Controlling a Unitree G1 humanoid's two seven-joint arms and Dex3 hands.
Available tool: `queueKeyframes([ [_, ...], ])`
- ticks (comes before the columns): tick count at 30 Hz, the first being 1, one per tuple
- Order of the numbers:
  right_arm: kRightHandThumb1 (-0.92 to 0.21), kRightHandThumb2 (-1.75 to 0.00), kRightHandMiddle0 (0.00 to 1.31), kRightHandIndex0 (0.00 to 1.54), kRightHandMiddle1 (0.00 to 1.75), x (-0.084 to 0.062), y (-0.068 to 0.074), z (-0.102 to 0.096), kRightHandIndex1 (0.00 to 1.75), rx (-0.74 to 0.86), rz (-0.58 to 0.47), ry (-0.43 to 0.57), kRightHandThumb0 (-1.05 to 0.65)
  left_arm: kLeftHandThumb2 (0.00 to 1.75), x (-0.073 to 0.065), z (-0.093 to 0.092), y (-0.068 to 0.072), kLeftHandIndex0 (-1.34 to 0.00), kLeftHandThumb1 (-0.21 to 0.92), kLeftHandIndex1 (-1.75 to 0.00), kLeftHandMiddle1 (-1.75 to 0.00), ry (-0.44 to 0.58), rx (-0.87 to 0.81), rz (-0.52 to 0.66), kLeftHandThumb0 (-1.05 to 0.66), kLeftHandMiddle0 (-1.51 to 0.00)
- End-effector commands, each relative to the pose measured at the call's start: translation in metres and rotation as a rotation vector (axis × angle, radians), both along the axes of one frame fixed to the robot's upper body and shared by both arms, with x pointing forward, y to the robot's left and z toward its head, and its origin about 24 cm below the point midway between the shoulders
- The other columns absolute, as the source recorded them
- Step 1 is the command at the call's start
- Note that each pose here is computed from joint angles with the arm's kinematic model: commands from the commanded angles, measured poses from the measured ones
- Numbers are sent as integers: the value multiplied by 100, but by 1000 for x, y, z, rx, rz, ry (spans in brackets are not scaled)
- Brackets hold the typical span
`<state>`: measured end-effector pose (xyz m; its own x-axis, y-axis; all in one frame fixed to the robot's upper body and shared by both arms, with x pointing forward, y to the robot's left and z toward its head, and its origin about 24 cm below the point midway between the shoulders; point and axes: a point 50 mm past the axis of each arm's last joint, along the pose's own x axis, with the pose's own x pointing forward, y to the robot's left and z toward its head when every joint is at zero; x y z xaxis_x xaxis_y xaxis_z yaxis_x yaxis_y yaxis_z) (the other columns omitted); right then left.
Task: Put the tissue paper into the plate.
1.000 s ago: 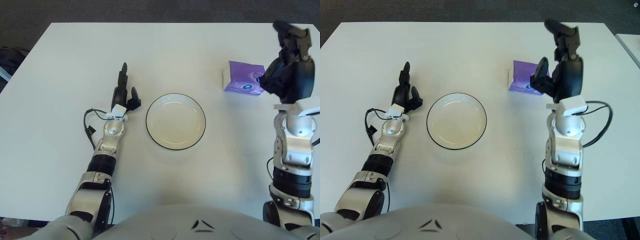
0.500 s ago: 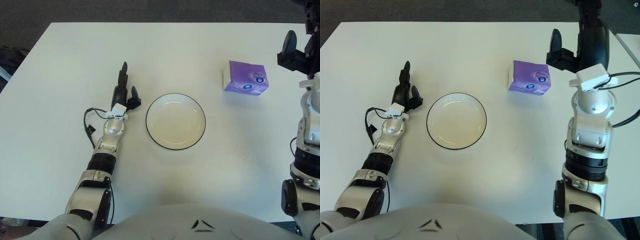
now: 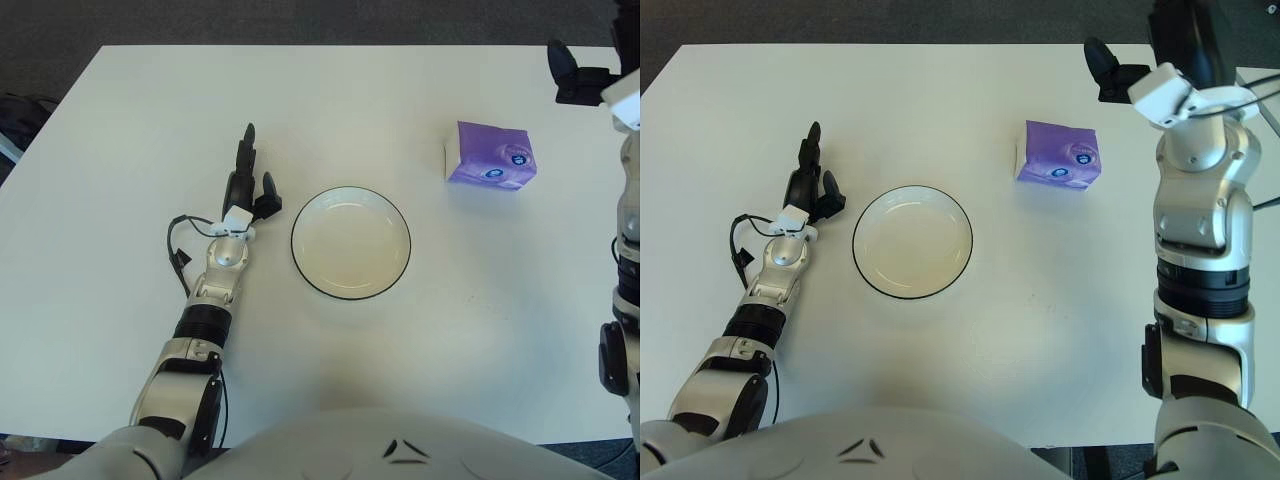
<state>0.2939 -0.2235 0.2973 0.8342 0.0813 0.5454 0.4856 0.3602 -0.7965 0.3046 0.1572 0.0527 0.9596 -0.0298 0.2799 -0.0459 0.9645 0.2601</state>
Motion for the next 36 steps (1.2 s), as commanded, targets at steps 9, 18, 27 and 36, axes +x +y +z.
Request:
queueKeyframes([
  [9, -90, -59, 0, 19, 58, 3, -3, -4, 17, -322, -100, 285, -73, 111, -25, -56, 3, 0, 92, -12, 0, 238, 21, 14, -86, 0],
  [18, -92, -54, 0, 5, 14, 25, -15, -28, 5, -410, -74, 338, -101, 111, -25, -56, 4, 0, 92, -12, 0, 234, 30, 13, -86, 0],
  [27, -92, -41, 0, 0, 1, 47, -17, -48, 0, -367, -8, 315, -105, 111, -24, -56, 3, 0, 92, -12, 0, 236, 25, 9, -86, -1],
  [36, -92, -37, 0, 0, 0, 56, -16, -51, 0, -435, 9, 342, -105, 113, -25, -56, 4, 0, 92, -10, 0, 231, 6, 13, -87, 0],
])
